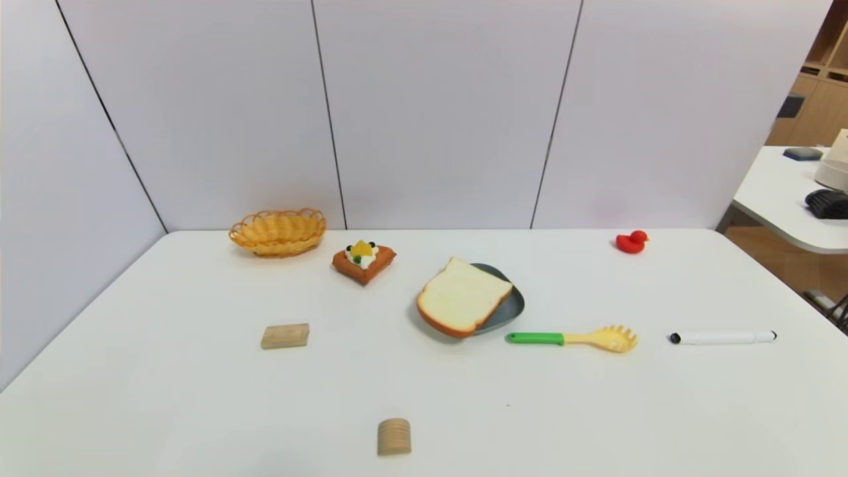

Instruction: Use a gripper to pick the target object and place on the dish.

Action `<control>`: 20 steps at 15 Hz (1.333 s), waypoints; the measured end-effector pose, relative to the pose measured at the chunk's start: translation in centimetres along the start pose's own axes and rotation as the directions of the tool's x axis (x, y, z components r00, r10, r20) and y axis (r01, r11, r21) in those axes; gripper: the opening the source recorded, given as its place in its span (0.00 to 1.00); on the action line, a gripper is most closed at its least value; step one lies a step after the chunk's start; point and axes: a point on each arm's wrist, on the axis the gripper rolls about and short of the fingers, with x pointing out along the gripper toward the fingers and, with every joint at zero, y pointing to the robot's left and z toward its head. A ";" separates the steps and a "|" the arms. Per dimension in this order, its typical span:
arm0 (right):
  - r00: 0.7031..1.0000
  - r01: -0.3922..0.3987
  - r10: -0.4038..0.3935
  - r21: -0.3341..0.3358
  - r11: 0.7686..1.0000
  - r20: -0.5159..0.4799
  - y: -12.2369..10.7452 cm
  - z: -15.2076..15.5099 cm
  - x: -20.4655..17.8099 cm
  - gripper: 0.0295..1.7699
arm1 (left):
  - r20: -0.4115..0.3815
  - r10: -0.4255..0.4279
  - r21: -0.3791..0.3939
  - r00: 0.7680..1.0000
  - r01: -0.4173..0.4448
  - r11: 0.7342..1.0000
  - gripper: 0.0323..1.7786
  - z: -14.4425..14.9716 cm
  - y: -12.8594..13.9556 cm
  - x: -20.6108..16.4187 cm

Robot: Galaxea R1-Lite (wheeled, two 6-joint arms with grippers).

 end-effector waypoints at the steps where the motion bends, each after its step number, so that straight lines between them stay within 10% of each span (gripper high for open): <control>1: 1.000 0.000 0.000 0.000 1.000 0.000 0.0 0.0 0.0 0.97 | 0.004 0.003 -0.026 1.000 -0.003 1.000 0.95 0.0 0.0 0.0; 20: 1.000 0.000 0.000 0.004 1.000 0.002 0.0 0.0 0.0 0.97 | 0.001 0.019 -0.089 1.000 -0.019 0.996 0.95 -0.2 0.0 0.0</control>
